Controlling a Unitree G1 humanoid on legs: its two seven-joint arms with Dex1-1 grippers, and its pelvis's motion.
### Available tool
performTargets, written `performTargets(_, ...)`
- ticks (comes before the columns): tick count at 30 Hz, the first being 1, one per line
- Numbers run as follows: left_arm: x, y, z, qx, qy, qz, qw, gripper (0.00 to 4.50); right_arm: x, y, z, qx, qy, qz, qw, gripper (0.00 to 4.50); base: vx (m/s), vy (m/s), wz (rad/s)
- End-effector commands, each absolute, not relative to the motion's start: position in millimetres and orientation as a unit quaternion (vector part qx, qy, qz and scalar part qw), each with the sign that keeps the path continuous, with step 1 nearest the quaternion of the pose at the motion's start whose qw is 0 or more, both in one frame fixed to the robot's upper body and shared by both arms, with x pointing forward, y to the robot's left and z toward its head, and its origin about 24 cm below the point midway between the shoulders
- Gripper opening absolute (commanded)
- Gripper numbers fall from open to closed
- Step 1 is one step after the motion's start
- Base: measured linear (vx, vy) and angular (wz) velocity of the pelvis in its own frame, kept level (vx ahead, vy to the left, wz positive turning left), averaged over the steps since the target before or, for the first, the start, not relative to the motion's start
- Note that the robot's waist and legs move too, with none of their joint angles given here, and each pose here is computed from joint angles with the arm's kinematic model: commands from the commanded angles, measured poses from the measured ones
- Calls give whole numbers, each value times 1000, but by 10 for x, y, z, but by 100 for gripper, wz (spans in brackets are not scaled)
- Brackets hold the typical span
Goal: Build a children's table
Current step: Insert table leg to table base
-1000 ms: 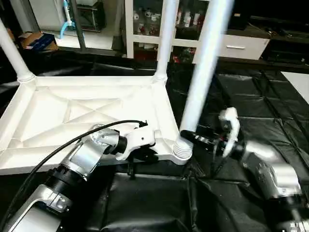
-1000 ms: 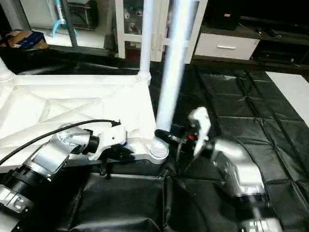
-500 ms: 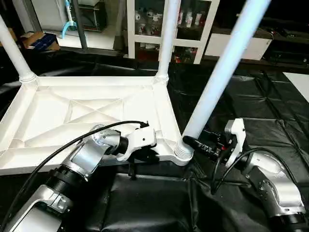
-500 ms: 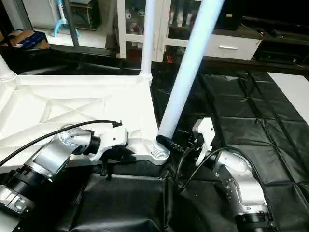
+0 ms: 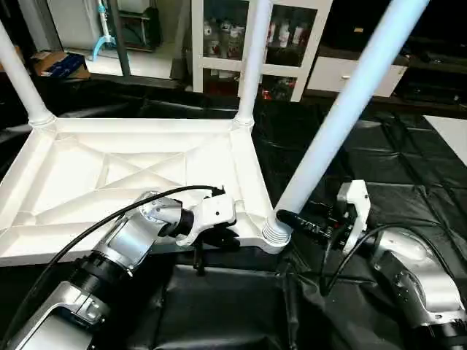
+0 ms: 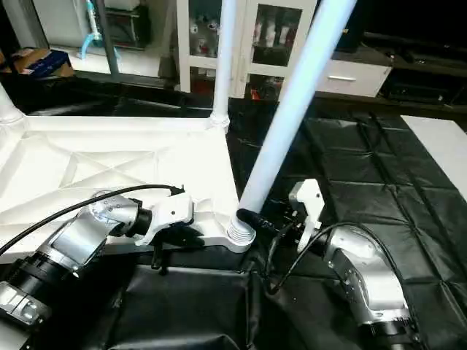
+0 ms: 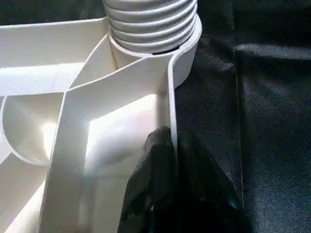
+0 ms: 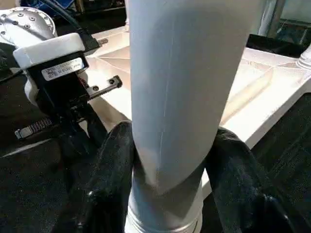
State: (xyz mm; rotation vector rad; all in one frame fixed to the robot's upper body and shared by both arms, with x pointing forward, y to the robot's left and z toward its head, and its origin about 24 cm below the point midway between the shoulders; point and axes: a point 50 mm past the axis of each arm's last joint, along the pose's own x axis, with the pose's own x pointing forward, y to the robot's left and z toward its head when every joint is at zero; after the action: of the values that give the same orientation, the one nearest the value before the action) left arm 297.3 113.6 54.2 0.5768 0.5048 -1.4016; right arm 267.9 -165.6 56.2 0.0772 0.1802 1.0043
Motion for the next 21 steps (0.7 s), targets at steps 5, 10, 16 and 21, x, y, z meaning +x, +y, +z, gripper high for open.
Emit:
performTargets(5,2883,1142,370,249,260,-638,681,0,2522,-1656,114,18,243,486,840,182,0,0,0)
performTargets(10,2882,1145,369,250,261,-637,682,0,2512,-1584,146,17,242,511,824,182,0,0,0)
performTargets(16,2882,1149,362,251,261,-635,683,0,2417,-1656,96,12,272,528,804,182,0,0,0)
performTargets(21,2886,1149,363,251,261,-634,683,0,2478,-1791,9,-1,283,470,836,182,0,0,0)
